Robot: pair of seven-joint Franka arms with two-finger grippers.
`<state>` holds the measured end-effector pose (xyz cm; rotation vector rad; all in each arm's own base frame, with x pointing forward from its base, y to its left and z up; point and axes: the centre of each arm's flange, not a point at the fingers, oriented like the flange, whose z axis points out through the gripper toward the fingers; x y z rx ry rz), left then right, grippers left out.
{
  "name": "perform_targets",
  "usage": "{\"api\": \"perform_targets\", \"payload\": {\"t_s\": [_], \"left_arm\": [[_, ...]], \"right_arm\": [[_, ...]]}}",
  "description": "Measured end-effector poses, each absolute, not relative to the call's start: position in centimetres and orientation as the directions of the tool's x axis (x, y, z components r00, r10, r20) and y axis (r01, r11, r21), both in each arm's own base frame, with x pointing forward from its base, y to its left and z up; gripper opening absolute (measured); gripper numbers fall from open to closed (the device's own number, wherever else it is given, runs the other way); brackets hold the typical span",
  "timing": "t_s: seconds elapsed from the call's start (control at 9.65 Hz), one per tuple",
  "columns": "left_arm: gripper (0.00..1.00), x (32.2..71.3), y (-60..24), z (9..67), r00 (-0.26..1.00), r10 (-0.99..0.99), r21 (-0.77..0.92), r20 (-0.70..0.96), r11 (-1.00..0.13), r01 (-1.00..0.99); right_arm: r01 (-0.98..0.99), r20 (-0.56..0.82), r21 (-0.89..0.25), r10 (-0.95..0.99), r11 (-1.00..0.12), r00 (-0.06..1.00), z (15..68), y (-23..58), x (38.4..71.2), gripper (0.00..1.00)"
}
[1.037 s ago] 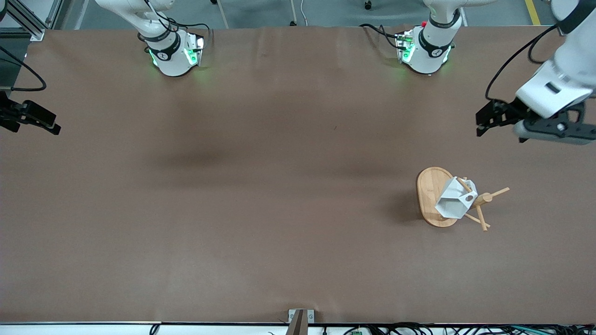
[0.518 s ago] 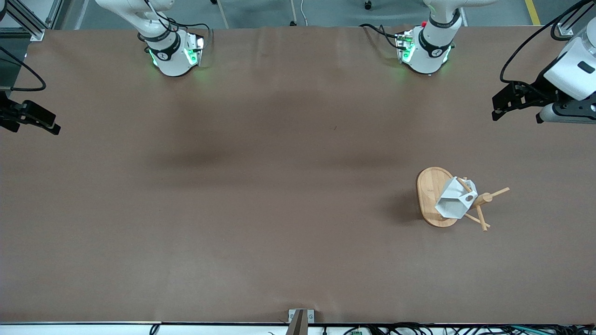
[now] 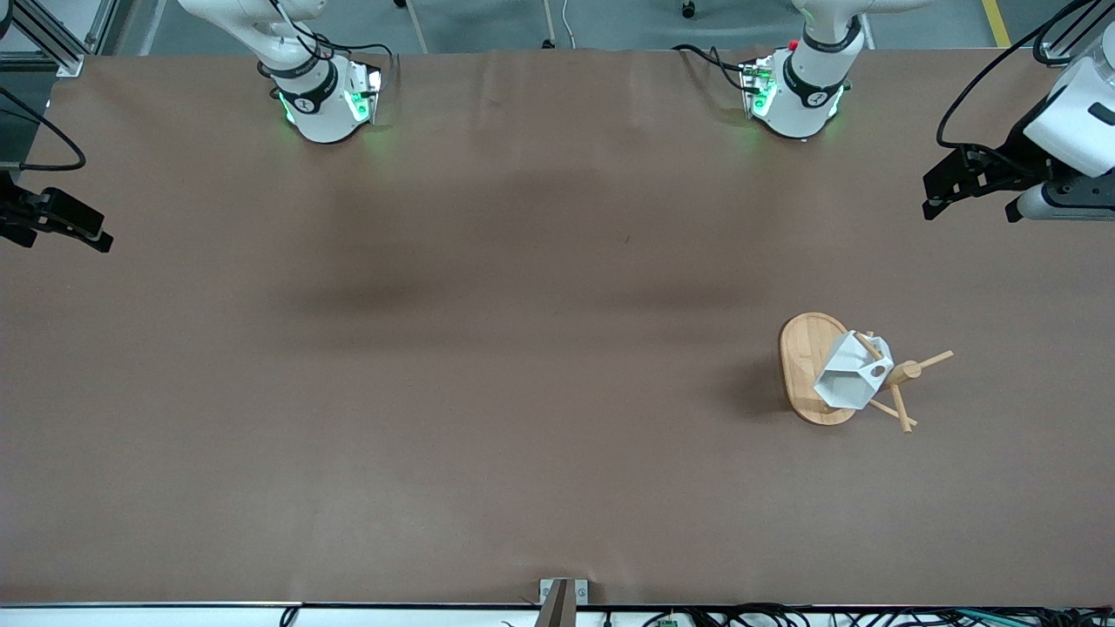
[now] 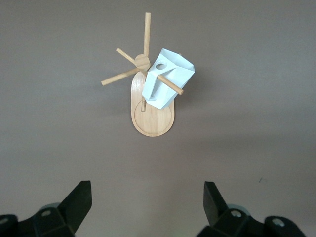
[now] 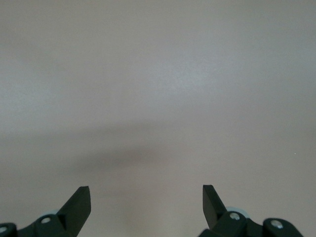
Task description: Hang cup on rack
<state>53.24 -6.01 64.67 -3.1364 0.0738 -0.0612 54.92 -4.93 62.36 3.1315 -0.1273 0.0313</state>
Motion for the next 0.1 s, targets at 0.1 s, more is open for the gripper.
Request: {"api": "perform_targets", "payload": {"t_s": [0.1], "left_arm": [[1.00,53.28,-5.56,64.73,0.998,-0.040,-0.004,0.040,-0.999,-0.040]], "right_arm": [[-0.081,0.020,0.007,-0.081,-0.997,0.996,62.36,-4.94,54.92,1.00]]}}
